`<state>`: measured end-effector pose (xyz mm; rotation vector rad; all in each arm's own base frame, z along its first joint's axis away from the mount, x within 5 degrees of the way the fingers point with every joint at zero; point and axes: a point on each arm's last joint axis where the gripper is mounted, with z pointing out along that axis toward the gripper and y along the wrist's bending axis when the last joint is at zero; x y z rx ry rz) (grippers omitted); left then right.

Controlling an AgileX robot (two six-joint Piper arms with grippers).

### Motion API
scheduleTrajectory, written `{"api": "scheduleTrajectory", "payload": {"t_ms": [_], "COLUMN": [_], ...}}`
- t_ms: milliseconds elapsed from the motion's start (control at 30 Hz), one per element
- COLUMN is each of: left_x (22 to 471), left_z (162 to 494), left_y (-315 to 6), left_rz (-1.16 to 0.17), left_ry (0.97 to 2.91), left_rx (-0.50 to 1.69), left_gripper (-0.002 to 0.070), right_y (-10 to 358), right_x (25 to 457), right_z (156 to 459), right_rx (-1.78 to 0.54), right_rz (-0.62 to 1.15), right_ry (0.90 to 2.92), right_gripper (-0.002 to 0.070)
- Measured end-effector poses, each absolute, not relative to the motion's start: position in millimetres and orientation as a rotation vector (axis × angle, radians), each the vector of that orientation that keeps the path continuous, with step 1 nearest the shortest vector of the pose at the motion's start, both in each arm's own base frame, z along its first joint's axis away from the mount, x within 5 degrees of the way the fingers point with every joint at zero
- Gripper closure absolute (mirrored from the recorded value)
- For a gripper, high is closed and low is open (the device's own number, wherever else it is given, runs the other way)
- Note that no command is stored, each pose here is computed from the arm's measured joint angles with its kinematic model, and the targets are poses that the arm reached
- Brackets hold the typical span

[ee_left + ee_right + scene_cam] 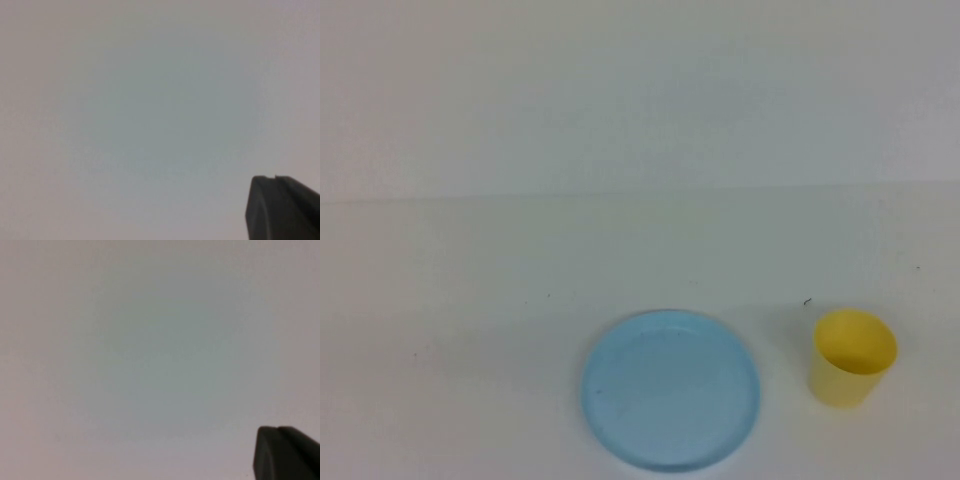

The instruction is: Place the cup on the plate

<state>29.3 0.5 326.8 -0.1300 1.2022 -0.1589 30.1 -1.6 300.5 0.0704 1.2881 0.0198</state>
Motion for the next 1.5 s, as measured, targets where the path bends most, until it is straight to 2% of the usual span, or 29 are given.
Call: {"api": "scheduleTrajectory", "payload": {"t_ms": [100, 200, 267, 367, 433, 600, 700, 767, 900, 967, 1100, 1233, 1333, 1500], "left_x": [40, 55, 69, 98, 114, 152, 175, 193, 237, 254, 281, 302, 310, 315], "left_z": [344, 354, 354, 351, 349, 345, 344, 339, 322, 310, 291, 264, 245, 225], "left_y": [0, -3, -10, -28, -42, -78, -97, -104, -112, -119, -132, -141, -145, -158], "left_rz": [-0.172, -0.198, -0.229, -0.359, -0.488, -0.716, -0.764, -0.718, -0.526, -0.483, -0.499, -0.529, -0.546, -0.516], "left_ry": [1.398, 1.613, 1.75, 1.895, 1.932, 2.037, 2.098, 2.179, 2.396, 2.484, 2.553, 2.62, 2.691, 2.722], "left_rx": [-0.162, -0.162, -0.083, 0.101, 0.199, 0.487, 0.63, 0.639, 0.622, 0.634, 0.6, 0.546, 0.504, 0.562], "left_gripper": [0.0673, 0.0673, 0.0673, 0.0664, 0.0622, 0.0398, 0.0324, 0.0334, 0.0349, 0.0348, 0.0348, 0.0348, 0.0348, 0.0348], "right_y": [-2, -3, -1, 9, 20, 36, 38, 38, 30, 28, 23, 19, 17, 17], "right_x": [26, 38, 49, 69, 84, 112, 118, 117, 114, 113, 114, 116, 116, 116], "right_z": [335, 355, 361, 364, 362, 351, 344, 340, 332, 330, 330, 330, 327, 317], "right_rx": [0.082, 0.102, 0.086, -0.058, -0.207, -0.359, -0.405, -0.453, -0.534, -0.554, -0.55, -0.425, -0.373, -0.344], "right_rz": [0.015, 0.017, 0.025, 0.086, 0.192, 0.417, 0.45, 0.438, 0.318, 0.276, 0.213, 0.181, 0.172, 0.193], "right_ry": [1.358, 1.54, 1.71, 1.956, 2.078, 2.199, 2.263, 2.308, 2.399, 2.42, 2.429, 2.45, 2.467, 2.506], "right_gripper": [0.0676, 0.0676, 0.0676, 0.0676, 0.0676, 0.0676, 0.0676, 0.0676, 0.0676, 0.0676, 0.0676, 0.0676, 0.0675, 0.0652]}}
